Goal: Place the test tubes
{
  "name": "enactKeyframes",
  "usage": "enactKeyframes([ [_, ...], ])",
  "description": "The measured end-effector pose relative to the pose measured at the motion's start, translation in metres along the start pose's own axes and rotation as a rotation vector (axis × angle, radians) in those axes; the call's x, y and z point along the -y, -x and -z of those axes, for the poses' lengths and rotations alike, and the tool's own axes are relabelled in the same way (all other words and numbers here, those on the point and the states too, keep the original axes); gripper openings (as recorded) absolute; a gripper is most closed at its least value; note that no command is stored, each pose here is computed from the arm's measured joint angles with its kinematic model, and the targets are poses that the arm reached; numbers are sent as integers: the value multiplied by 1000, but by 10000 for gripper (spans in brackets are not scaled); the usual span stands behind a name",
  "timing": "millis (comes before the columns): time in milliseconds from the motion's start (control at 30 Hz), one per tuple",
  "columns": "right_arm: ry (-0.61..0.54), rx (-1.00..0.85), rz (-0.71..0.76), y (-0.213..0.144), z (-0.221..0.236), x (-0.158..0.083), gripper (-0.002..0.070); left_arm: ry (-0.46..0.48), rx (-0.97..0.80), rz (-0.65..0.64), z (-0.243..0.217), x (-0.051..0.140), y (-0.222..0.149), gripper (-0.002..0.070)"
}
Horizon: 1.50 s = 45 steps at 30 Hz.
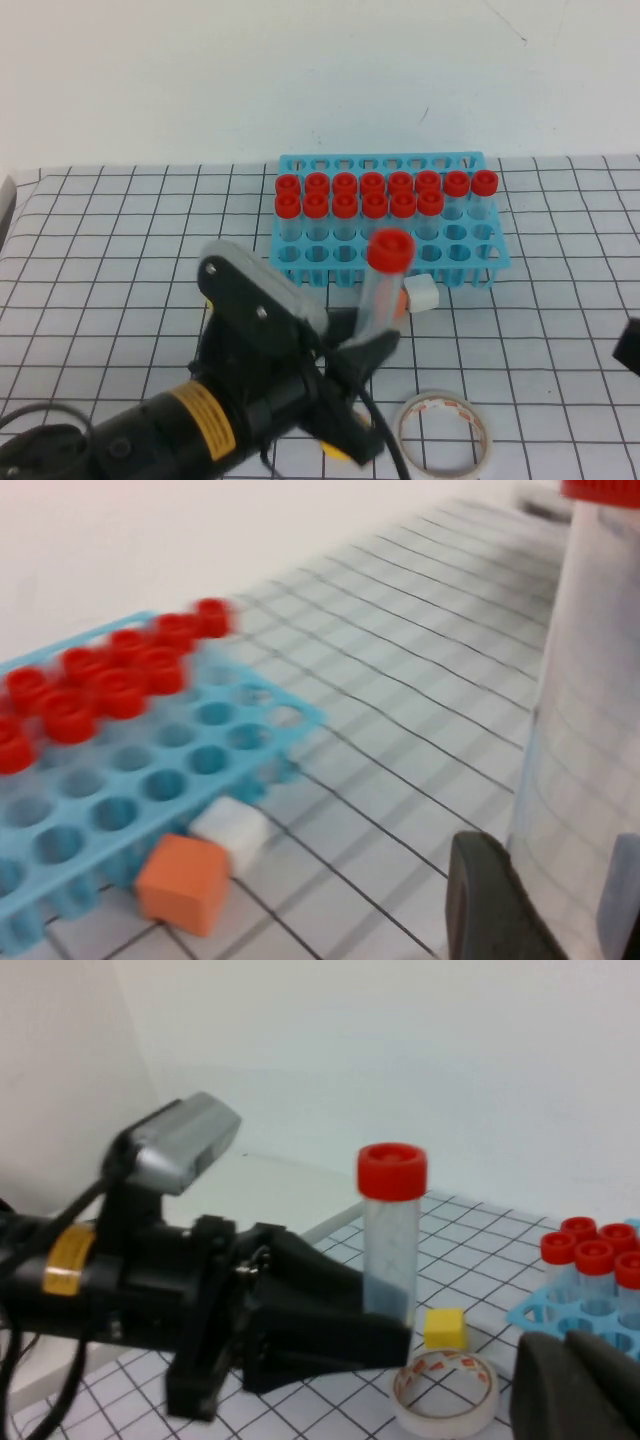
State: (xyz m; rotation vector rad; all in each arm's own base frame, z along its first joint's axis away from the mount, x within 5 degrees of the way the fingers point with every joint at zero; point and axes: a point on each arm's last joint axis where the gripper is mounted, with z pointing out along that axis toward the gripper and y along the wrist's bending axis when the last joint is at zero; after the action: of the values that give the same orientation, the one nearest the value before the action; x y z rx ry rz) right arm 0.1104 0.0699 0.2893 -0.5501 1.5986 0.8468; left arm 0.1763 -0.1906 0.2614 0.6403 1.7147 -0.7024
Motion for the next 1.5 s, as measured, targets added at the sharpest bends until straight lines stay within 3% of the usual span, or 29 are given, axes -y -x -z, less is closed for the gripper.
enactKeyframes([
  [167, 33, -29, 38, 13, -16, 15, 53, 75, 89, 117, -12, -17, -1, 214],
  [233, 49, -33, 64, 17, -21, 19, 121, 74, 118, 122, -15, -18, -1, 214],
  [400, 88, -39, 77, 31, -35, 32, 413, 56, 203, 110, -25, -19, -4, 214],
  [500, 133, -34, 103, 39, -43, 37, 495, 42, 245, 116, -32, -19, -8, 214],
  [867, 285, -77, 234, 51, -99, 38, 528, -52, 306, 87, -44, -14, -18, 214],
  [1333, 392, -156, 218, 37, -160, 37, 528, -114, 266, 61, -45, -8, -22, 214],
  [1500, 392, -155, 219, 38, -160, 36, 474, -114, 256, 65, -45, -8, -22, 214],
])
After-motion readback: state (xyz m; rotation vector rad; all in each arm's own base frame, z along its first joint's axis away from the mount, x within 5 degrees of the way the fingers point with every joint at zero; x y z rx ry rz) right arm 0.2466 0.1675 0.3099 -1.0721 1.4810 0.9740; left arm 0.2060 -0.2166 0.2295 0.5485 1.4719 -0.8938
